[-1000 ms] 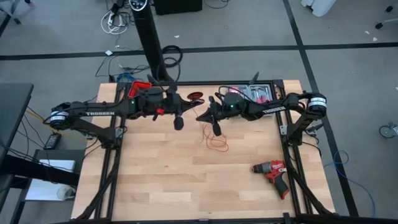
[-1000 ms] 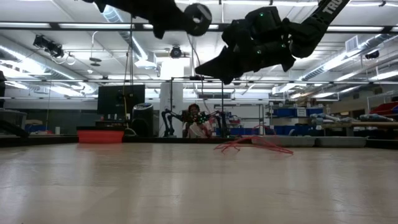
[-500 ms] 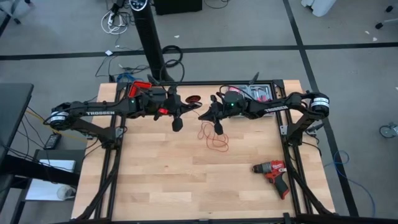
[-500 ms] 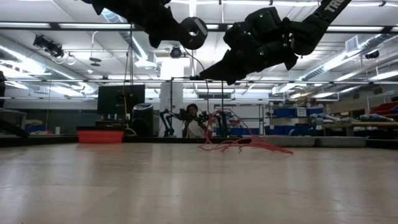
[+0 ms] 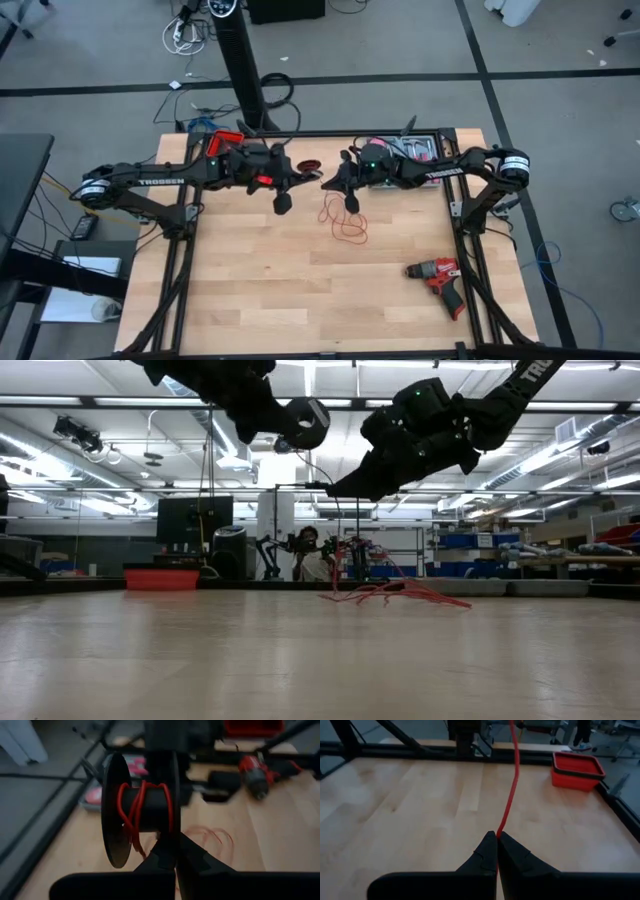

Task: Coil cords
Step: Coil the red wire onto the black spool

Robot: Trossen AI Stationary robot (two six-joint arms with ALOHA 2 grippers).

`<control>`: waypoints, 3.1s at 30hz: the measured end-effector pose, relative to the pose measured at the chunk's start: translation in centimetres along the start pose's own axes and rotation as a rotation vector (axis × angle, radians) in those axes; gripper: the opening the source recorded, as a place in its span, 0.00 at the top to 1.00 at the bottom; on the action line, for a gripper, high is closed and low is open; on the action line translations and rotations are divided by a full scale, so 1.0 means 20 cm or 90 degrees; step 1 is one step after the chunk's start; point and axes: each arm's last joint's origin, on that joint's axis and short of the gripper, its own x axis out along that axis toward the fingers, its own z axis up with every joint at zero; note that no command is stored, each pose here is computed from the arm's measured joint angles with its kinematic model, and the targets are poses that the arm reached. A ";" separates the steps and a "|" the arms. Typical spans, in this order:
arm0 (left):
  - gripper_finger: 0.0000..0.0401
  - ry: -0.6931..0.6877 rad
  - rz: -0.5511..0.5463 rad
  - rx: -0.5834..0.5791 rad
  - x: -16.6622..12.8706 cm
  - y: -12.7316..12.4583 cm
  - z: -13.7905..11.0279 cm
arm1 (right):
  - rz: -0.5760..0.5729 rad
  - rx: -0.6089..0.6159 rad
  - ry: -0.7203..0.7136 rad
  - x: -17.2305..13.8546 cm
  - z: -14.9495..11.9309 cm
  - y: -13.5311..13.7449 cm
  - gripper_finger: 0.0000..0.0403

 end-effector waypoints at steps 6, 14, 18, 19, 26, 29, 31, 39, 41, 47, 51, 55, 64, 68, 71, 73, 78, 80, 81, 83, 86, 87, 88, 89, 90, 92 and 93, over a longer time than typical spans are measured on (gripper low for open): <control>1.00 0.045 -0.015 -0.015 0.00 0.00 -0.03 | 0.000 -0.025 0.024 0.00 -0.02 -0.01 1.00; 1.00 0.054 -0.015 -0.019 0.00 0.00 -0.04 | -0.006 -0.026 0.039 -0.01 -0.04 -0.03 1.00; 1.00 0.097 -0.014 -0.042 -0.01 -0.01 -0.07 | 0.008 -0.020 0.038 -0.02 -0.04 -0.05 1.00; 1.00 0.111 -0.014 -0.050 -0.01 -0.01 -0.08 | 0.012 -0.020 0.038 -0.02 -0.04 -0.05 1.00; 1.00 0.146 -0.020 -0.088 -0.01 -0.01 -0.11 | 0.019 -0.035 0.048 -0.05 -0.03 -0.05 1.00; 1.00 0.152 -0.022 -0.088 -0.01 -0.01 -0.11 | 0.006 -0.052 0.052 -0.10 0.00 -0.06 1.00; 1.00 0.155 -0.022 -0.086 -0.01 -0.01 -0.12 | -0.005 -0.055 0.047 -0.14 0.03 -0.07 1.00; 1.00 0.154 -0.032 -0.086 -0.01 -0.01 -0.11 | 0.038 -0.067 -0.001 -0.23 0.13 -0.03 1.00; 1.00 0.148 -0.049 -0.089 -0.01 -0.02 -0.11 | 0.045 -0.082 -0.014 -0.23 0.15 -0.01 1.00; 1.00 0.126 -0.153 -0.096 0.06 -0.04 -0.10 | 0.084 -0.152 -0.090 -0.20 0.21 0.07 1.00; 1.00 0.120 -0.191 -0.096 0.10 -0.05 -0.11 | 0.071 -0.200 -0.139 -0.19 0.26 0.10 1.00; 1.00 0.120 -0.227 -0.097 0.13 -0.06 -0.12 | 0.057 -0.230 -0.174 -0.20 0.28 0.10 1.00; 1.00 0.065 -0.277 -0.075 0.15 -0.06 -0.08 | 0.028 -0.288 -0.240 -0.21 0.33 0.09 1.00; 1.00 0.032 -0.285 -0.067 0.15 -0.06 -0.06 | 0.011 -0.284 -0.236 -0.22 0.33 0.09 1.00; 1.00 0.022 -0.290 -0.065 0.15 -0.07 -0.05 | -0.005 -0.281 -0.232 -0.21 0.33 0.08 1.00; 1.00 0.016 -0.293 -0.064 0.15 -0.08 -0.05 | -0.005 -0.280 -0.234 -0.22 0.33 0.08 1.00; 1.00 -0.005 -0.301 -0.067 0.15 -0.09 0.03 | -0.020 -0.277 -0.238 -0.21 0.34 0.09 1.00; 1.00 -0.008 -0.301 -0.065 0.14 -0.09 0.05 | -0.019 -0.276 -0.238 -0.21 0.35 0.09 1.00; 1.00 -0.013 -0.301 -0.064 0.14 -0.09 0.07 | -0.018 -0.277 -0.238 -0.21 0.36 0.09 1.00; 1.00 -0.020 -0.302 -0.062 0.14 -0.09 0.09 | -0.013 -0.278 -0.242 -0.21 0.38 0.10 1.00; 1.00 -0.028 -0.301 -0.045 0.14 -0.09 0.10 | -0.004 -0.281 -0.245 -0.21 0.40 0.10 1.00; 1.00 -0.031 -0.301 -0.037 0.14 -0.09 0.10 | -0.001 -0.283 -0.249 -0.21 0.40 0.10 1.00; 1.00 -0.034 -0.301 -0.032 0.14 -0.09 0.10 | 0.001 -0.284 -0.250 -0.21 0.41 0.10 1.00; 1.00 -0.035 -0.301 -0.031 0.14 -0.09 0.11 | 0.003 -0.284 -0.250 -0.21 0.40 0.10 1.00; 1.00 -0.034 -0.301 -0.031 0.14 -0.09 0.10 | 0.004 -0.283 -0.248 -0.21 0.40 0.10 1.00; 1.00 -0.036 -0.301 -0.027 0.14 -0.09 0.11 | 0.007 -0.283 -0.248 -0.21 0.40 0.10 1.00; 1.00 -0.038 -0.301 -0.025 0.14 -0.09 0.11 | 0.011 -0.284 -0.249 -0.21 0.40 0.10 1.00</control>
